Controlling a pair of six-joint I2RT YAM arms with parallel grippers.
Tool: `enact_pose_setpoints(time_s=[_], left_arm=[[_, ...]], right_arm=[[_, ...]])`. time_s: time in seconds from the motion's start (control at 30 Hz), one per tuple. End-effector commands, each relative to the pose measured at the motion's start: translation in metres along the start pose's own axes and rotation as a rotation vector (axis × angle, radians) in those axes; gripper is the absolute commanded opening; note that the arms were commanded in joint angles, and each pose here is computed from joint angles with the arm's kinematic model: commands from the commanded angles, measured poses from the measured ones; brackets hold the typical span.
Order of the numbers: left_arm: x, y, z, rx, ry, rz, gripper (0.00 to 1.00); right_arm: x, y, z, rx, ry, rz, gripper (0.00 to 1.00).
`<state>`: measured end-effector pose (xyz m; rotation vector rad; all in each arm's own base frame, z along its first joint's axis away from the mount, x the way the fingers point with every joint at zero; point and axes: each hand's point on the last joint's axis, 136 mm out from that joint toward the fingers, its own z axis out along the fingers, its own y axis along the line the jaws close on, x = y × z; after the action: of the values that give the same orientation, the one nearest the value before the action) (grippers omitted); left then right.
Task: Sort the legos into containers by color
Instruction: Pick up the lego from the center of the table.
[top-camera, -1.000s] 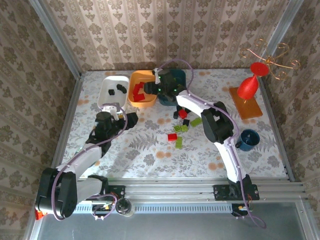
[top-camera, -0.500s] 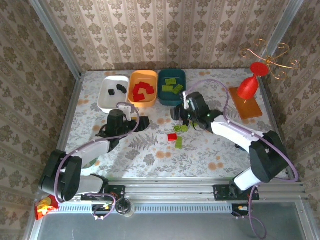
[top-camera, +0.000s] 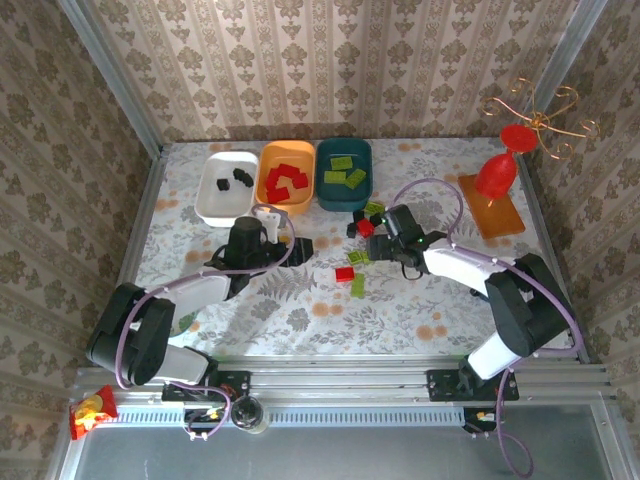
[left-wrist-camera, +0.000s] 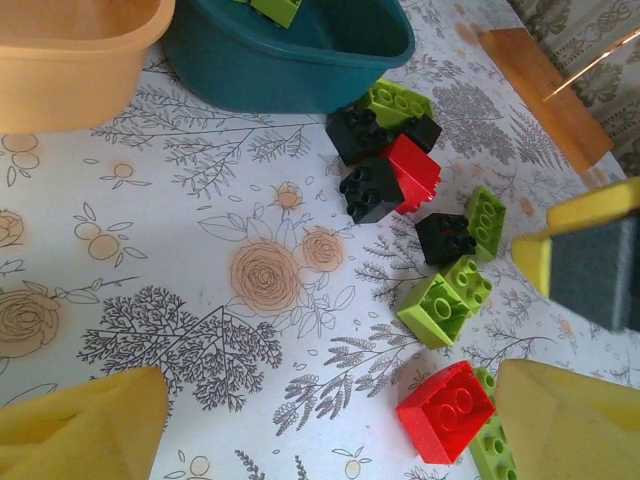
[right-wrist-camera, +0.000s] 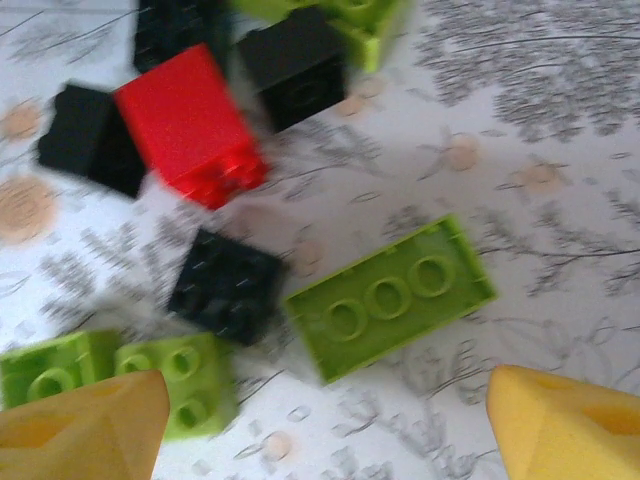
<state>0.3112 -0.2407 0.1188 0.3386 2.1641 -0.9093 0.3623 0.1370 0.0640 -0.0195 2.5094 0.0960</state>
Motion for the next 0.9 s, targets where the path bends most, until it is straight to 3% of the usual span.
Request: enact_pose_setpoints(time_s=[0.0,0.13,0.33,0.87], left_arm=[[-0.016,-0.014,-0.003,0.042,-0.04,0.056,0.86],[-0.016,-0.013,-0.004,0.038,-0.041,0.055,0.86],[-0.017,-0.015,-0.004,0.045,-0.042,0.053,0.86],[-0.017,-0.011,-0.006,0.024,-0.049,0.059,0.86]], right_arm=[[-0.02,-0.018,0.002,0.068,-0.026,0.067,0.84],[-0.024,-0.039,0.014,0.089,-0.01,0.134,0.84],[-0.034,-0.041,0.033,0.139,0.024,0.097,0.88],[0.003,-0.049,0.045,0.176,0.147,0.05,0.91]])
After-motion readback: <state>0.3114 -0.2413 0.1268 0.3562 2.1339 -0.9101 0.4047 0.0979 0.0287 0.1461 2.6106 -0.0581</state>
